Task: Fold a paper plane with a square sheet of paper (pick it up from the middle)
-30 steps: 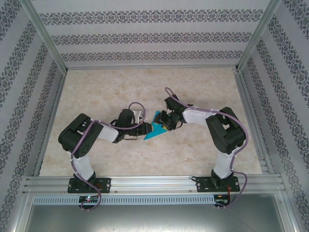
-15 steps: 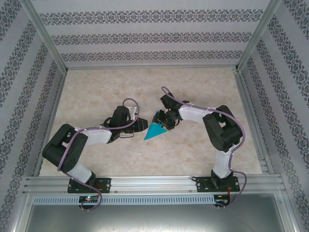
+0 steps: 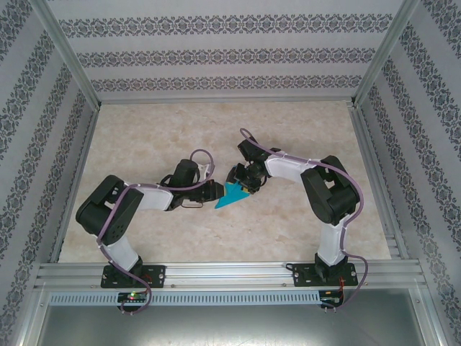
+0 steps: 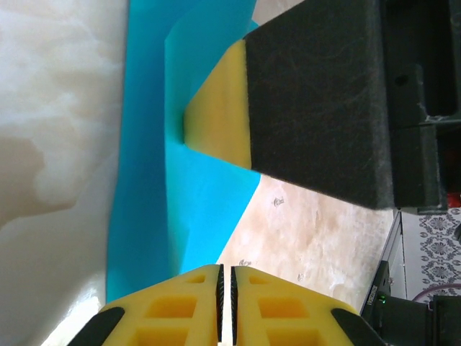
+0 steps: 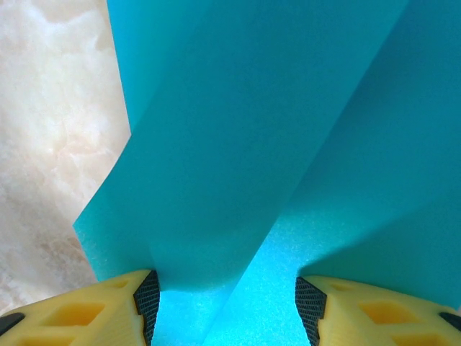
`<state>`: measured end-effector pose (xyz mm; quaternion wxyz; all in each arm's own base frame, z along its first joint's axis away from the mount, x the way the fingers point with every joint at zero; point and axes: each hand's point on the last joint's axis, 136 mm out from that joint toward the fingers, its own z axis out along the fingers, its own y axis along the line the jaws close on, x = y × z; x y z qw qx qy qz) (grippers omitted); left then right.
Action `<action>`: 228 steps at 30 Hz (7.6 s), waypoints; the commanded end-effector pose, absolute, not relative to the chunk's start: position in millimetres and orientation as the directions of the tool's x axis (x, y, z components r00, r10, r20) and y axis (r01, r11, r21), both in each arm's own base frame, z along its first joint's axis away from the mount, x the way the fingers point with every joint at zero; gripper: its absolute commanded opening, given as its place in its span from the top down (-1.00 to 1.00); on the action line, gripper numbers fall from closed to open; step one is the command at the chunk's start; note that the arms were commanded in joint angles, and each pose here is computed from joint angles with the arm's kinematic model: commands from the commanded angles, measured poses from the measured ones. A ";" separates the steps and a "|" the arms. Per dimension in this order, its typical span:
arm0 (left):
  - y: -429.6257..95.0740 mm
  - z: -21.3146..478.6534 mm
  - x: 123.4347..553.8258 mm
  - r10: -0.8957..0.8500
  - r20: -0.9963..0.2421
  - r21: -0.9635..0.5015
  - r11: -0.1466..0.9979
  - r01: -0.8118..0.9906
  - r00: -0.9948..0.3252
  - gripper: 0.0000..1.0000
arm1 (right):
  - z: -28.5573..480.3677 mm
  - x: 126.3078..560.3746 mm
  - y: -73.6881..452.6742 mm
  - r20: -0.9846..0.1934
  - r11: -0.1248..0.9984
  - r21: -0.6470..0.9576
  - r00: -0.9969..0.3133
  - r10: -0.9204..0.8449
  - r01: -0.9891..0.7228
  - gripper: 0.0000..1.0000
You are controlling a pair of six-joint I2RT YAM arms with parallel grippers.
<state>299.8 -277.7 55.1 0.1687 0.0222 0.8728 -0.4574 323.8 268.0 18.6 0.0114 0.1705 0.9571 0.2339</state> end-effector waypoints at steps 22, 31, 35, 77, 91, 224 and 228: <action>-278.0 28.6 301.7 -0.092 -0.245 -0.736 0.666 0.123 -0.965 0.76 | -47.3 277.2 227.5 0.169 0.900 0.188 -0.915 0.365 0.394 -0.11; -277.7 23.2 301.9 -0.094 -0.232 -0.733 0.672 0.110 -0.968 0.76 | -52.0 273.3 223.5 0.176 0.903 0.159 -0.912 0.371 0.399 -0.06; -277.1 19.1 300.2 -0.091 -0.219 -0.730 0.675 0.101 -0.971 0.78 | -55.8 271.3 222.6 0.187 0.904 0.148 -0.909 0.374 0.402 -0.01; -252.7 -11.9 276.5 -0.034 -0.069 -0.590 0.807 0.013 -0.997 0.82 | -63.0 265.3 221.8 0.216 0.910 0.104 -0.902 0.374 0.402 0.16; -237.2 -35.8 260.8 -0.004 0.028 -0.474 0.881 -0.016 -1.000 0.95 | 43.7 317.4 263.2 0.026 0.855 0.433 -0.952 0.305 0.286 0.12; -204.6 -58.6 226.5 0.013 0.119 -0.329 0.944 -0.027 -0.993 1.00 | 1.4 356.9 245.6 -0.251 0.775 0.632 -0.944 0.212 0.006 1.00; -203.5 -59.6 224.7 0.013 0.122 -0.328 0.944 -0.028 -0.992 1.00 | -10.0 378.5 199.2 -0.240 0.789 0.604 -0.917 0.317 0.115 1.00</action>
